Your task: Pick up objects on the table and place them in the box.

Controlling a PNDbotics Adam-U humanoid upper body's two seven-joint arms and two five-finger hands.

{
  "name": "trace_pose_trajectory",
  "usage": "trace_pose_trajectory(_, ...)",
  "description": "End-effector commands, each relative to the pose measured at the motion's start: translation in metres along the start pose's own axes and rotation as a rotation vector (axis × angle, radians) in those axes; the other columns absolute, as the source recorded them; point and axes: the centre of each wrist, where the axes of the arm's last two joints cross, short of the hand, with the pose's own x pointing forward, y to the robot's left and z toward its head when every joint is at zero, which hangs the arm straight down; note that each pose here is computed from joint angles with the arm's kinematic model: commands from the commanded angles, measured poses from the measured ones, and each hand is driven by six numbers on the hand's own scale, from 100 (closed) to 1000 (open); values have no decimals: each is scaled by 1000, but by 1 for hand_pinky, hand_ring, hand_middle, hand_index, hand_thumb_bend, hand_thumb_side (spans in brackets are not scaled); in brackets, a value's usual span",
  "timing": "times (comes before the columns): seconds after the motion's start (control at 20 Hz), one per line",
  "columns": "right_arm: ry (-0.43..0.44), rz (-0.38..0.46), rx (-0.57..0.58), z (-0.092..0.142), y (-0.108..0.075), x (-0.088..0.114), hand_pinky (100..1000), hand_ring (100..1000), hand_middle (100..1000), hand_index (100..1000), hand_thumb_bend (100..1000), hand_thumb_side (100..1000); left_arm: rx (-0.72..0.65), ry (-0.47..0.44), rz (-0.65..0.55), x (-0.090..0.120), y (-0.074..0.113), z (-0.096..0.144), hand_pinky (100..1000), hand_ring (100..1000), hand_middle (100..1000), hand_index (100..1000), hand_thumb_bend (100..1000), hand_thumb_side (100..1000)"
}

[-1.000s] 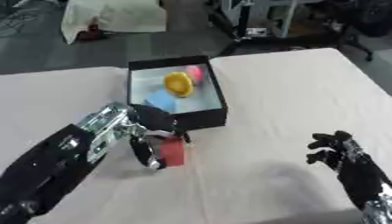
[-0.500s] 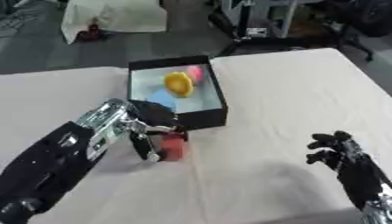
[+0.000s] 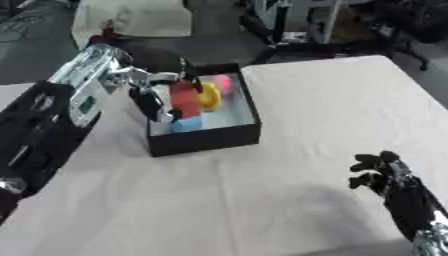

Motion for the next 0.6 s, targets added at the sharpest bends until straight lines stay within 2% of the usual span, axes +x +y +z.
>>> trace_pose_trajectory(0.05, -13, 3, 4, -2, -1, 4, 748, 515, 600, 761, 100, 1000, 2, 63, 51, -1, 9, -11, 365, 556, 642, 774, 111, 179)
trace_pose_trajectory(0.25, -15, -2, 10, -4, 0, 4, 748, 516, 599, 761, 100, 1000, -32, 109, 147, 9, -9, -39, 391, 577, 671, 798, 147, 222)
trace_pose_trajectory(0.4, -19, -6, 16, -5, 1, 5, 748, 516, 599, 761, 100, 1000, -27, 172, 238, 8, -25, -52, 413, 596, 696, 821, 171, 261)
trace_pose_trajectory(0.45, -19, -7, 16, -5, 1, 5, 748, 515, 599, 761, 100, 1000, -27, 198, 263, 6, -30, -55, 428, 611, 714, 837, 210, 302)
trace_pose_trajectory(0.6, -17, -10, 18, -5, 2, 4, 748, 515, 599, 761, 100, 1000, -32, 275, 301, 5, -42, -66, 432, 612, 716, 838, 216, 307)
